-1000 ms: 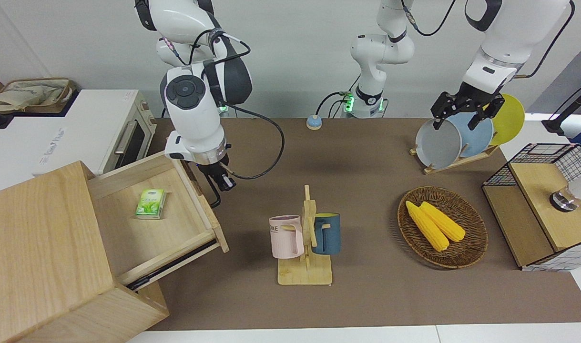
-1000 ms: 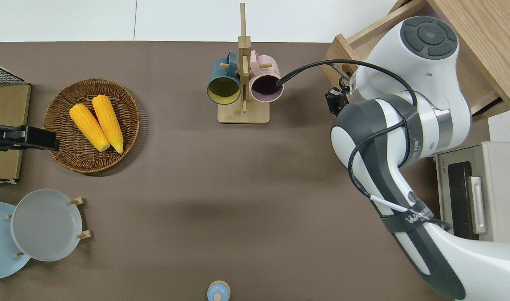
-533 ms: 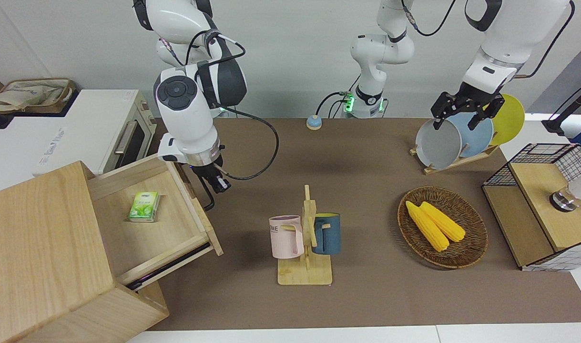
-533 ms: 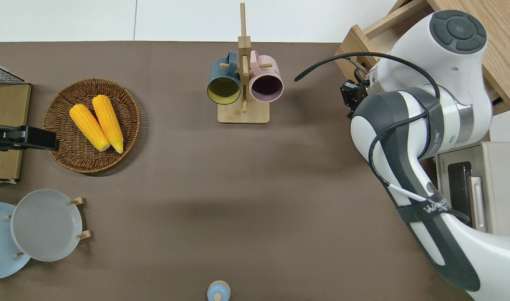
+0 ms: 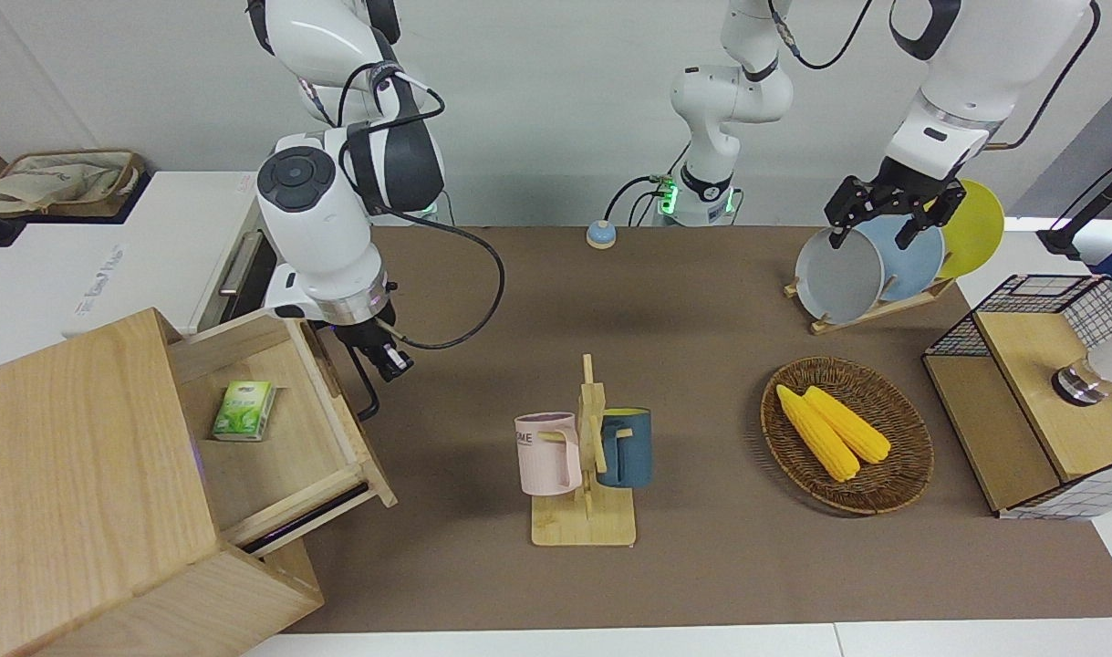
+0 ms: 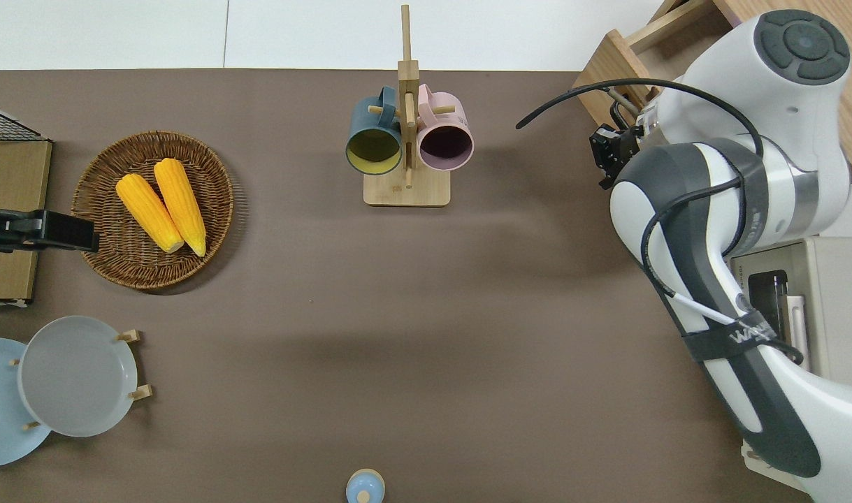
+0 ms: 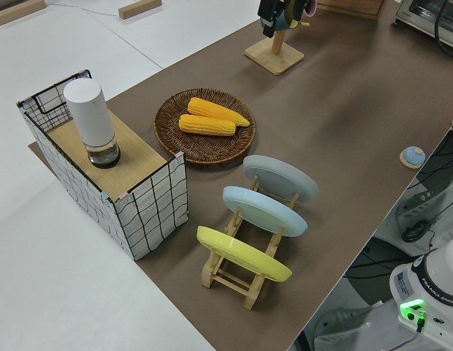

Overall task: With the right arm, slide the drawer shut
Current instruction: 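Push the wooden drawer away from the robot with the right gripper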

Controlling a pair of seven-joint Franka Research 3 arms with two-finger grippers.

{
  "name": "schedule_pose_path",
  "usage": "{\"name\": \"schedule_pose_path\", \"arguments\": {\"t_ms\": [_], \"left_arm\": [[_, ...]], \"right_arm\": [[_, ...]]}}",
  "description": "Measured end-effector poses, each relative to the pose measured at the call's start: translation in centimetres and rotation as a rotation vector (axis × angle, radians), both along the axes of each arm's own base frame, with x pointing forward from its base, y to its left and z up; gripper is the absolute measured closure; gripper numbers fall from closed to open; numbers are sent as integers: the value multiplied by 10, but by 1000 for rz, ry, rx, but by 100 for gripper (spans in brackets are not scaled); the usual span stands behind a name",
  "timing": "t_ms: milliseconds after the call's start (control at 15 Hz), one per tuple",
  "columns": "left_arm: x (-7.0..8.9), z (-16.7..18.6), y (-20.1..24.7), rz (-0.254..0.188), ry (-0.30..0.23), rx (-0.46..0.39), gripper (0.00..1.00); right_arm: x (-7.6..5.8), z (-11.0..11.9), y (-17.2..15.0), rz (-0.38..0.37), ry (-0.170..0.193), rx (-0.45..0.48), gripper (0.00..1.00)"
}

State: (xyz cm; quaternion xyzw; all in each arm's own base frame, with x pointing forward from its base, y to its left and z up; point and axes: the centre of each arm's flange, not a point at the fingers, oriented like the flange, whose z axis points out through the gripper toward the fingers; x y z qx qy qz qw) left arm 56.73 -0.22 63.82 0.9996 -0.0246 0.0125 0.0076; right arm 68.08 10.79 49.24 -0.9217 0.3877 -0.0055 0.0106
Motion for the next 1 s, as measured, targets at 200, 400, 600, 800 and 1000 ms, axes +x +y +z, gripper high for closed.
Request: {"name": "schedule_pose_path", "arguments": {"t_ms": [200,400,600,800,1000], "left_arm": [[0,0,0,0,0,0,0],[0,0,0,0,0,0,1],[0,0,0,0,0,0,0],[0,0,0,0,0,0,1],[0,0,0,0,0,0,0]], "right_arm": [[4,1,-16,-19,-14,-3,99],[6,2,-23,-18,-26,-8,99],[9,4,-40,18,-37,-22,99],[10,4,-57,41,-40,-29,99],[11,4,-69,61,-41,-31,99]]}}
